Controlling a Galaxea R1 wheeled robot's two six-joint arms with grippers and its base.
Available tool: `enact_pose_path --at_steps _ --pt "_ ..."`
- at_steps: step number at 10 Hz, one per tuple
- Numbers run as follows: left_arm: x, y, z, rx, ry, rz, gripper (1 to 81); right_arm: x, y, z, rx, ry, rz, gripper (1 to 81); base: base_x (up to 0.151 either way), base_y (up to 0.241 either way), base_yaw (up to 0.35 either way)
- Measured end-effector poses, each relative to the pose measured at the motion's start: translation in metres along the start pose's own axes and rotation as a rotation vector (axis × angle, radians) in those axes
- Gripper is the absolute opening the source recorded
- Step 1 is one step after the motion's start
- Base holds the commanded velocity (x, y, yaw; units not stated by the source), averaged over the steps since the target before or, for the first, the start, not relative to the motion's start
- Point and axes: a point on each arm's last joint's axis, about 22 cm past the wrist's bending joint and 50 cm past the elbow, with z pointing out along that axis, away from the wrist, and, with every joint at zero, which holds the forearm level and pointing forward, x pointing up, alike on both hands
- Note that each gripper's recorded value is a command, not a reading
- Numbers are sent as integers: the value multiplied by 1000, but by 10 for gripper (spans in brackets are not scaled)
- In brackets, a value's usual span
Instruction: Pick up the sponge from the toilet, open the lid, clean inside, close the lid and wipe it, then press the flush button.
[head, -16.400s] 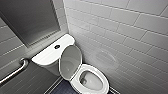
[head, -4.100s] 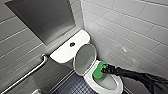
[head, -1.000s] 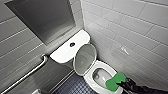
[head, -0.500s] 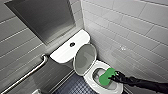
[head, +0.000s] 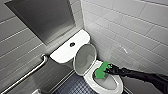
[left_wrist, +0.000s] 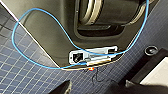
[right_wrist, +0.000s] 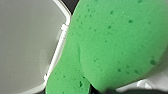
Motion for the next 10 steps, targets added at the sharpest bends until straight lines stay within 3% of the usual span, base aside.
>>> enact_pose_path --at_steps 2,5,7,10 --pt "0 1 0 -2 1 0 811 13 -16 7 -5 2 -30 10 0 0 0" --pt "-1 -2 -1 3 -1 0 811 7 6 28 -98 -1 -25 10 0 0 0" --pt "-5 -3 -1 4 -6 -3 811 18 19 34 -140 40 -11 10 0 0 0" --pt "-20 -14 -5 18 -23 -11 811 25 30 37 -136 118 63 10 0 0 0"
